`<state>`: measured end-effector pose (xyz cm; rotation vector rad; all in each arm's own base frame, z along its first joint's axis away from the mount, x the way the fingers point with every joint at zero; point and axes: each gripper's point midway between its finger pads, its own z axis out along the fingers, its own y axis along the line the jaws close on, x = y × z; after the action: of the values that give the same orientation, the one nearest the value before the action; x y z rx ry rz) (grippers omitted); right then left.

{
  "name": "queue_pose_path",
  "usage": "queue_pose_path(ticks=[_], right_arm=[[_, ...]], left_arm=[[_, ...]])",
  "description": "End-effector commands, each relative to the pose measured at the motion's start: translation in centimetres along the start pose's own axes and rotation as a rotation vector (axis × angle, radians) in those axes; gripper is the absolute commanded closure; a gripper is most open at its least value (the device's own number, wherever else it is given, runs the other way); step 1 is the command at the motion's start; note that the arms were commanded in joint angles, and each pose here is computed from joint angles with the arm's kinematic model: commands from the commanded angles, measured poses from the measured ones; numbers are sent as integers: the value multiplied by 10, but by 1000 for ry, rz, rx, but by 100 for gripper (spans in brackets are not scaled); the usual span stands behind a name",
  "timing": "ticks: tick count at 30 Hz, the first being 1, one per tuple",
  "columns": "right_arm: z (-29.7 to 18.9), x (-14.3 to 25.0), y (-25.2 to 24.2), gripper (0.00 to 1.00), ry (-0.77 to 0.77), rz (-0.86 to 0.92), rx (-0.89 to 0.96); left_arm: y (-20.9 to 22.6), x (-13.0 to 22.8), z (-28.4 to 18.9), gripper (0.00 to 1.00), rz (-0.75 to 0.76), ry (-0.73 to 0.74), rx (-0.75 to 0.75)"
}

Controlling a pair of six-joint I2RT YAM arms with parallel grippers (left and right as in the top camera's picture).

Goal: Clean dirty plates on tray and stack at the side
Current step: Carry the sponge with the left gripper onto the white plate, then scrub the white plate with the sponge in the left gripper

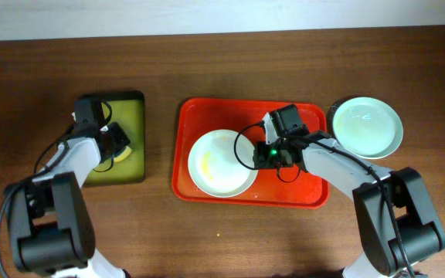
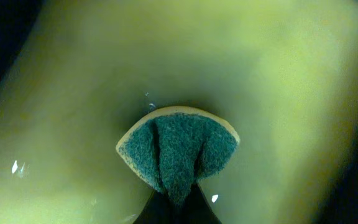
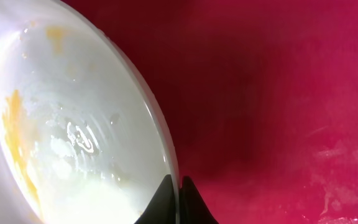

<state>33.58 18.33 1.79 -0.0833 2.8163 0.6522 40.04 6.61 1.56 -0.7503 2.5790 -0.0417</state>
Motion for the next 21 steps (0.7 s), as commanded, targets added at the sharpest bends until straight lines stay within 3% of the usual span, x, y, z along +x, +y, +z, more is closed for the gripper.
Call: queue_pose_path(ticks=[1, 4, 6, 13, 17, 21], right_arm=[[4, 2, -1, 96, 4, 37, 4], [4, 0, 0, 96, -5, 33, 2], [4, 1, 3, 96, 2, -17, -16], [4, 0, 2, 95, -4, 17, -13], [0, -6, 6, 75, -8, 15, -15], [-5, -10, 9, 63, -2, 18, -7]], left_arm=[[-29, -26, -67, 100, 34, -127, 128], [-61, -18, -101, 100, 76, -122, 270], [-94, 7, -110, 100, 133, -42, 397], [-160, 81, -122, 100, 346, 76, 474], [-174, 98, -125, 100, 412, 65, 455], [-183, 110, -127, 100, 448, 73, 468]])
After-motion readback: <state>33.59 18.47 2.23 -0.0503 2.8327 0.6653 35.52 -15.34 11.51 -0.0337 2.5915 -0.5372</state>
